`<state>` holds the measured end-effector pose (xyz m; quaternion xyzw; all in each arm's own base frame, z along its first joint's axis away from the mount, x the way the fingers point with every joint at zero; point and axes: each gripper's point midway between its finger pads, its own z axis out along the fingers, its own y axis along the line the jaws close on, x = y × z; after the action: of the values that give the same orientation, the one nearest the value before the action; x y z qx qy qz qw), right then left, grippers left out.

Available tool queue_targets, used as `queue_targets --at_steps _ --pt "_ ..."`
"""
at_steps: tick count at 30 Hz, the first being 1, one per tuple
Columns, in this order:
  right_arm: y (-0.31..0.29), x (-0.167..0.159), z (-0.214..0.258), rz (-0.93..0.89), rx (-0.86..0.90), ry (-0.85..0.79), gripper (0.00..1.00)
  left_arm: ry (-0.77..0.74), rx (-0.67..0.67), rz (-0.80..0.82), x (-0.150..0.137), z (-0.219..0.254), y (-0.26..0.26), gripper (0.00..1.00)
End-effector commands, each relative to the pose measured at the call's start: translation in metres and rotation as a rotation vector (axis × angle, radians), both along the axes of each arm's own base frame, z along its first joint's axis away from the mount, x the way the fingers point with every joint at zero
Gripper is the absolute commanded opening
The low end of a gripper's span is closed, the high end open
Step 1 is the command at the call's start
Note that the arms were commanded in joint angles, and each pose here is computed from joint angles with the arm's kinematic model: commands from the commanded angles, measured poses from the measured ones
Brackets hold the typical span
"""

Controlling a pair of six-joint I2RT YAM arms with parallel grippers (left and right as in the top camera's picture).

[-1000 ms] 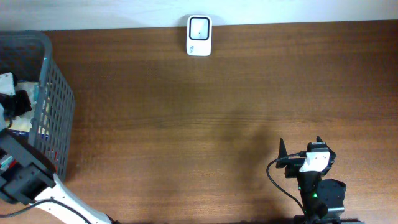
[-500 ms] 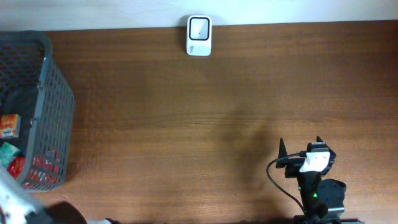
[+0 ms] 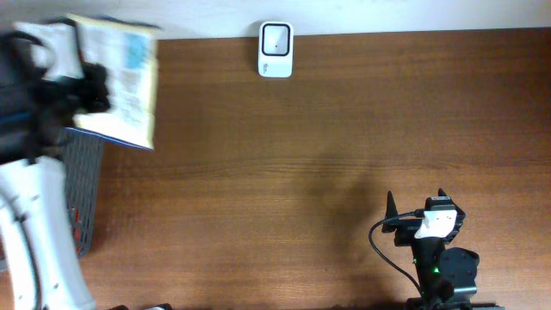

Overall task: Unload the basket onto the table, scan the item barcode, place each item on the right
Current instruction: 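Carry the bag to the table centre and release it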

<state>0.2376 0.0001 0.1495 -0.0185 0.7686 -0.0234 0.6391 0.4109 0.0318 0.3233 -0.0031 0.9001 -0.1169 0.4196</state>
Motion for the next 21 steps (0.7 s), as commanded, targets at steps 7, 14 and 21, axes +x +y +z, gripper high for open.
queue_targets --at_steps 7,14,21 --pt "0.001 -0.001 -0.004 0.001 0.003 0.014 0.98 0.209 -0.161 0.037 -0.001 -0.182 -0.087 0.0" --pt "0.001 -0.001 -0.004 0.001 0.004 0.014 0.98 0.182 -0.103 -0.029 -0.009 -0.226 -0.127 0.0" --pt "0.001 -0.001 -0.004 0.001 0.004 0.014 0.98 0.115 -0.108 -0.091 0.001 -0.221 -0.154 1.0"
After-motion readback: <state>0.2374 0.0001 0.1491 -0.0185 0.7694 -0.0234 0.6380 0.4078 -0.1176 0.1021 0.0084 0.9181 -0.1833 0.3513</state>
